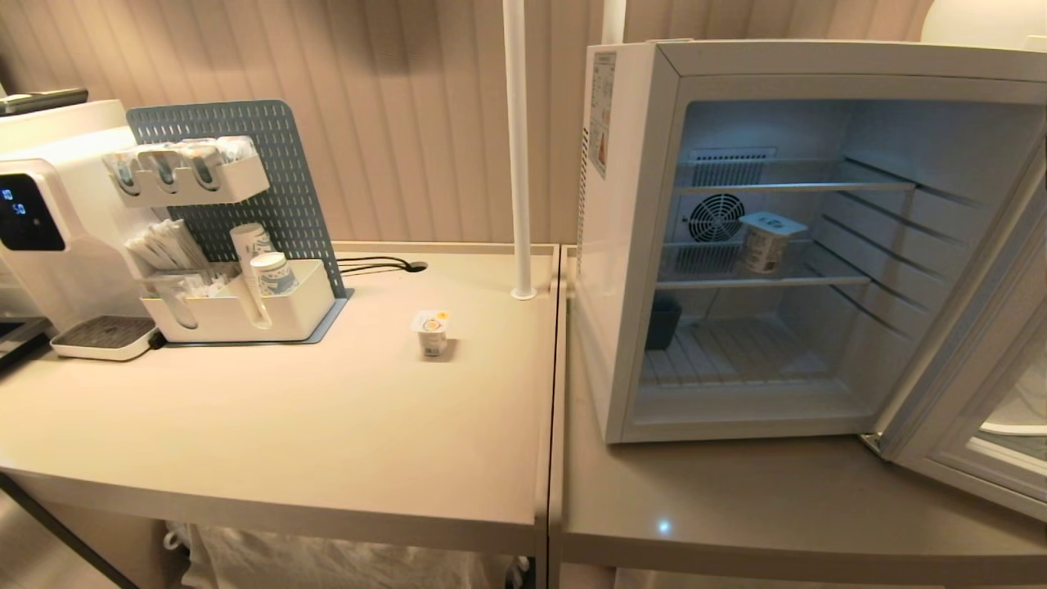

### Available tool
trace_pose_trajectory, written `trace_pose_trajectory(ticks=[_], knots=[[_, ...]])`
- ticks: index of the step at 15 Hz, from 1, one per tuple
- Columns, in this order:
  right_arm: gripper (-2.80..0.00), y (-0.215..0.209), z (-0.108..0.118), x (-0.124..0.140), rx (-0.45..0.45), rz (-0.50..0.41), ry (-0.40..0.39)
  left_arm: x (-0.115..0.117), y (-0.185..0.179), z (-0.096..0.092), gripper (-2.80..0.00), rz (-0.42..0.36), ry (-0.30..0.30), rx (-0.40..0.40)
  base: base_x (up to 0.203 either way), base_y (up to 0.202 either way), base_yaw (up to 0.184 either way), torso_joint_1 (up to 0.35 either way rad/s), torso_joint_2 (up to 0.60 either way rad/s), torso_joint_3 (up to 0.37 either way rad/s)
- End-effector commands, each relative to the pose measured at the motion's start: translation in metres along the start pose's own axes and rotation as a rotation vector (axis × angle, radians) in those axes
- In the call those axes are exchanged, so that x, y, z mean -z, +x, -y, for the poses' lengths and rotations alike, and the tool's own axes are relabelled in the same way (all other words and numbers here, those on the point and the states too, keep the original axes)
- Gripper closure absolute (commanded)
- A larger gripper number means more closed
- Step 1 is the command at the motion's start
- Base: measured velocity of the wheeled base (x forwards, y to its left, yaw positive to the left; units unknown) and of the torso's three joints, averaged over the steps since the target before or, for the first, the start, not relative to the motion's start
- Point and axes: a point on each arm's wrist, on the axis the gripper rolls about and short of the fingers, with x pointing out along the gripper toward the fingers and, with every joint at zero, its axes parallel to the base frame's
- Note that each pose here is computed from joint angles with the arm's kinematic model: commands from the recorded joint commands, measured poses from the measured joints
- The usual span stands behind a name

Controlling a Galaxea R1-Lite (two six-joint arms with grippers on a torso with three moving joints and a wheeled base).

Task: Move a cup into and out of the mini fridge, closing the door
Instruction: Put the yoghurt in the freezer

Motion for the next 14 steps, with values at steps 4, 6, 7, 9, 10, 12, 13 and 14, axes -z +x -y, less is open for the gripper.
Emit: trace_pose_trajectory(ticks=[4,6,7,9,10,12,13,14], knots=[[0.0,-0.061,0.009,0.064,-0.001,0.193,-0.019,0.0,0.0,0.0,0.0,-0.001,0.001,0.0,0.0,0.0,0.0,0.0,0.0,0.0],[0.0,-0.058,0.012,0.084,-0.009,0.222,-0.041,0.0,0.0,0.0,0.0,0.0,-0.001,0.0,0.0,0.0,0.0,0.0,0.0,0.0],[0.0,-0.044,0.014,0.092,-0.005,0.212,-0.038,0.0,0.0,0.0,0.0,-0.001,-0.001,0.0,0.0,0.0,0.0,0.0,0.0,0.0],[0.0,-0.017,0.018,0.11,-0.008,0.254,-0.054,0.0,0.0,0.0,0.0,-0.001,-0.001,0.0,0.0,0.0,0.0,0.0,0.0,0.0],[0.0,-0.005,0.02,0.12,-0.011,0.28,-0.08,0.0,0.0,0.0,0.0,-0.001,-0.001,0.0,0.0,0.0,0.0,0.0,0.0,0.0],[0.0,0.003,0.022,0.13,-0.006,0.276,-0.117,0.0,0.0,0.0,0.0,-0.001,0.0,0.0,0.0,0.0,0.0,0.0,0.0,0.0],[0.0,0.001,0.021,0.126,-0.007,0.297,-0.14,0.0,0.0,0.0,0.0,-0.001,0.001,0.0,0.0,0.0,0.0,0.0,0.0,0.0],[0.0,0.001,0.021,0.126,-0.004,0.29,-0.155,0.0,0.0,0.0,0.0,-0.002,0.001,0.0,0.0,0.0,0.0,0.0,0.0,0.0]])
